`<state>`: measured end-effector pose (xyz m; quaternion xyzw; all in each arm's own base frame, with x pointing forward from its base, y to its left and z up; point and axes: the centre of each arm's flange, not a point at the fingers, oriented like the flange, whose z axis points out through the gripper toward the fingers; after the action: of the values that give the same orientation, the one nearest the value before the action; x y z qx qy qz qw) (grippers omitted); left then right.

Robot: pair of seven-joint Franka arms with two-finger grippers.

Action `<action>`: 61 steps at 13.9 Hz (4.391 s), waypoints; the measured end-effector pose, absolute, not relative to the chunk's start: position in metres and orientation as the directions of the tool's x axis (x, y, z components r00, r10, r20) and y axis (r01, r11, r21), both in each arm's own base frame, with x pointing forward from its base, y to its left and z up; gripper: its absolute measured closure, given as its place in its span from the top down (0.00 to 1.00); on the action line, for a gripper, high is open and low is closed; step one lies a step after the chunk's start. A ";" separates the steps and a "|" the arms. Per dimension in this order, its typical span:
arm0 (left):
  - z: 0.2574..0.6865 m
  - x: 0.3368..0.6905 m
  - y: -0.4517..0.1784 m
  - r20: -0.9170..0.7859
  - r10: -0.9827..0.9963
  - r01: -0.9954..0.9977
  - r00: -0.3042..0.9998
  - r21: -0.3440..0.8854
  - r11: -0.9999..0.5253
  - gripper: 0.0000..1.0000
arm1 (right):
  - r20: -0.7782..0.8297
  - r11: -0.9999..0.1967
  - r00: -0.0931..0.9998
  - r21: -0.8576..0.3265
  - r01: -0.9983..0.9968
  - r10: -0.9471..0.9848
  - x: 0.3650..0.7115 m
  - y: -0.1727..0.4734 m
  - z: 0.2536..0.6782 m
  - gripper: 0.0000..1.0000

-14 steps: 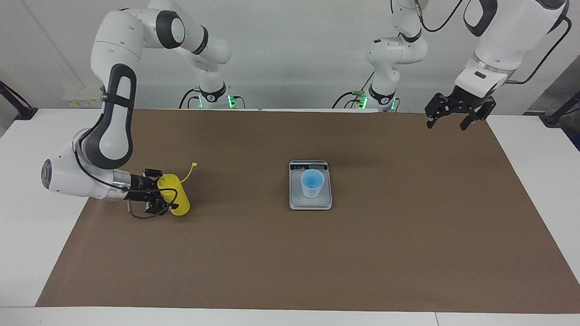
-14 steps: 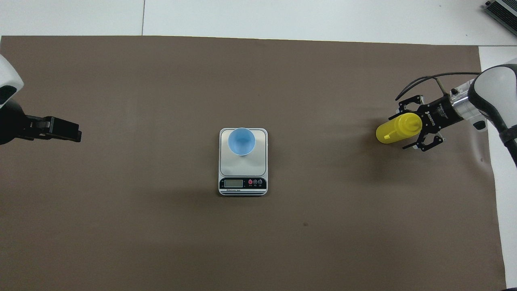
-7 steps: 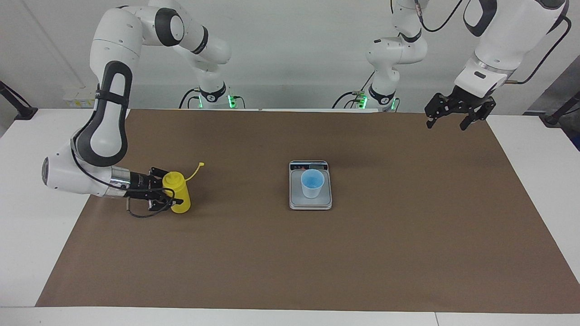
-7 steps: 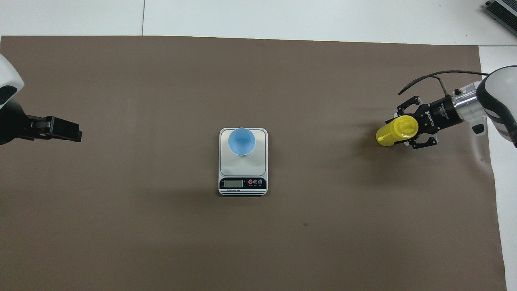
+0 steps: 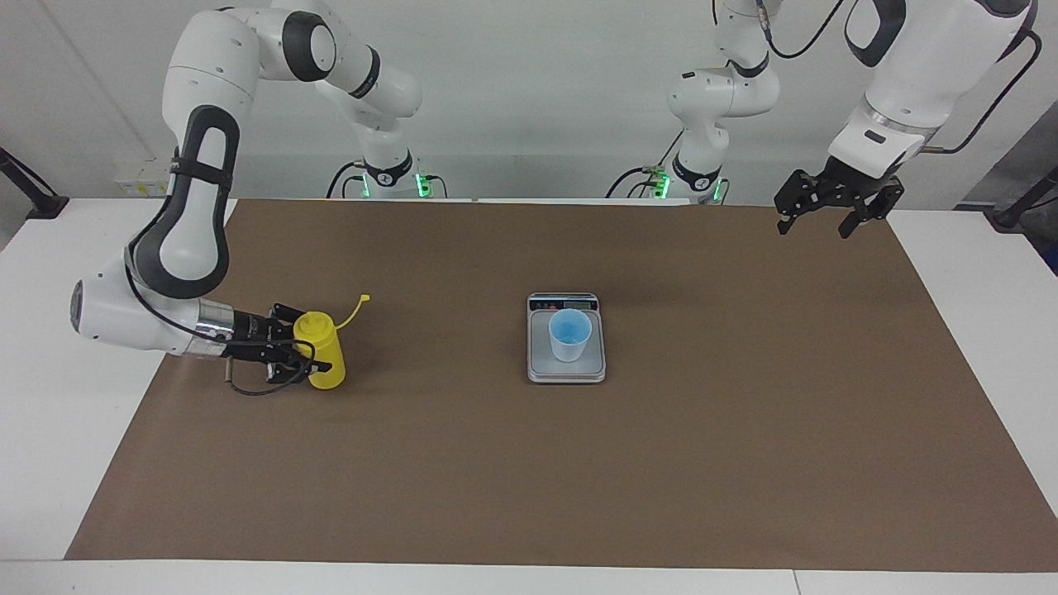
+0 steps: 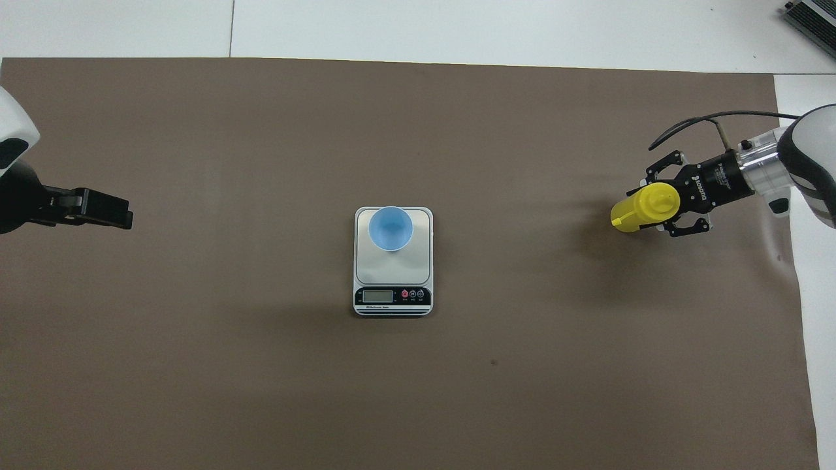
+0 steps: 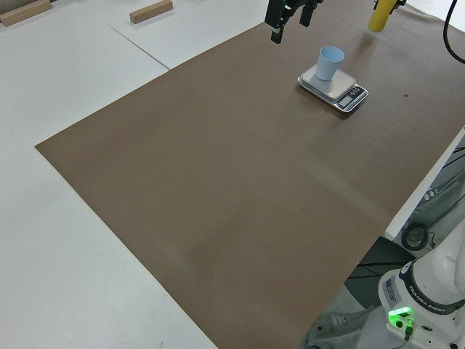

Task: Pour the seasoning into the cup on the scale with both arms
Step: 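Lift the yellow bottle with the right gripper and tip it, then carry the bottle over the cup and invert it, then hold the inverted bottle above the cup to pour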

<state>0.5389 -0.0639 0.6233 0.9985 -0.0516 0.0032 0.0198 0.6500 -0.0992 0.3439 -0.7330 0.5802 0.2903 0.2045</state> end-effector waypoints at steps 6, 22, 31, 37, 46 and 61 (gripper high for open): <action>0.623 0.539 -0.064 0.010 -0.120 -0.121 0.993 0.039 -0.992 1.00 | -0.461 -0.145 0.133 -0.009 -0.989 -0.877 0.672 0.024 0.425 0.56; 0.617 0.539 -0.063 -0.002 -0.134 -0.133 0.991 0.038 -0.990 1.00 | -0.234 -0.049 0.145 -0.369 -0.928 -0.961 0.678 0.231 0.455 0.56; 0.616 0.539 -0.063 -0.002 -0.135 -0.134 0.991 0.038 -0.990 1.00 | 0.016 -0.232 0.272 -0.570 -0.788 -0.962 0.671 0.301 0.432 0.56; 0.612 0.540 -0.063 0.002 -0.135 -0.135 0.991 0.038 -0.990 1.00 | 0.026 -0.267 0.353 -0.706 -0.656 -0.935 0.669 0.312 0.430 0.56; 0.613 0.538 -0.063 0.005 -0.136 -0.136 0.991 0.037 -0.990 1.00 | 0.233 -0.488 0.565 -0.797 -0.356 -0.791 0.641 0.312 0.393 0.56; 0.612 0.538 -0.064 0.005 -0.137 -0.137 0.991 0.037 -0.990 1.00 | 0.493 -0.754 0.670 -0.638 -0.154 -0.554 0.617 0.336 0.368 0.56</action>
<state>0.5382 -0.0636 0.6119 0.9975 -0.0685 0.0011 0.0187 0.6173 0.3361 0.3681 -0.8683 0.2041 -0.3510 0.2849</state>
